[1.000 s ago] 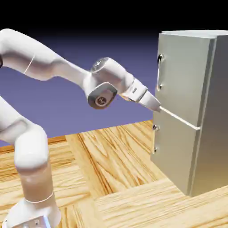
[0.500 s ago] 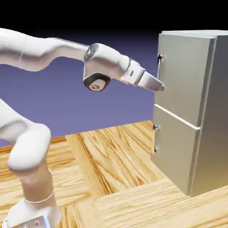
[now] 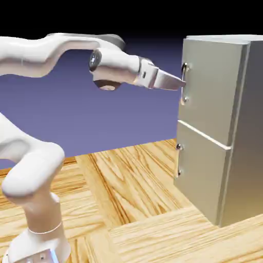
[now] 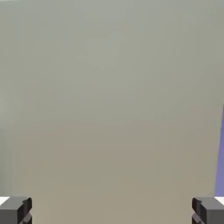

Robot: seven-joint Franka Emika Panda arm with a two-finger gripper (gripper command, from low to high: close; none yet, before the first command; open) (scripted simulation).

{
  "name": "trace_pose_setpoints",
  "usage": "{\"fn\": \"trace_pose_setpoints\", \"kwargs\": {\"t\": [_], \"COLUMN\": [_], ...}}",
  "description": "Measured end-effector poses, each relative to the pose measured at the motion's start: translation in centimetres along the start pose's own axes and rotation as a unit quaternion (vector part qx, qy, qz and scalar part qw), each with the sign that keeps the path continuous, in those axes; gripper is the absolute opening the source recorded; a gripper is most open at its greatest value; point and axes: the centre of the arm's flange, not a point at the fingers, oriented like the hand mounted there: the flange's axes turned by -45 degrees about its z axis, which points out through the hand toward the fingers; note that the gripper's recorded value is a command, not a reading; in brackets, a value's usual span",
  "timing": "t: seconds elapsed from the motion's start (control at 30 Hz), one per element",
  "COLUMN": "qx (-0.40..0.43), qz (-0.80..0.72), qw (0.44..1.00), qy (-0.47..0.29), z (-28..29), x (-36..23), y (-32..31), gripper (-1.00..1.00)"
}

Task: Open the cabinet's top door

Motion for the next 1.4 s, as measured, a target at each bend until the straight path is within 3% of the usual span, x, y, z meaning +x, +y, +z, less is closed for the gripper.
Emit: {"fn": "trace_pose_setpoints", "kwargs": {"t": [0.63,1.07,1.1,1.4], "qx": [0.001,-0.004,-0.003,0.060], "qz": [-0.012,-0.017,-0.016,-0.024], "qw": [0.995,0.993,0.993,0.991], "qy": [0.095,0.120,0.120,0.119], "z": [3.5,11.1,11.8,8.8], "x": [-3.1,-5.6,-5.4,-6.1], "y": [-8.0,-12.0,-12.0,-9.9], "gripper": [0.00,0.00,-1.00,-1.00]}}
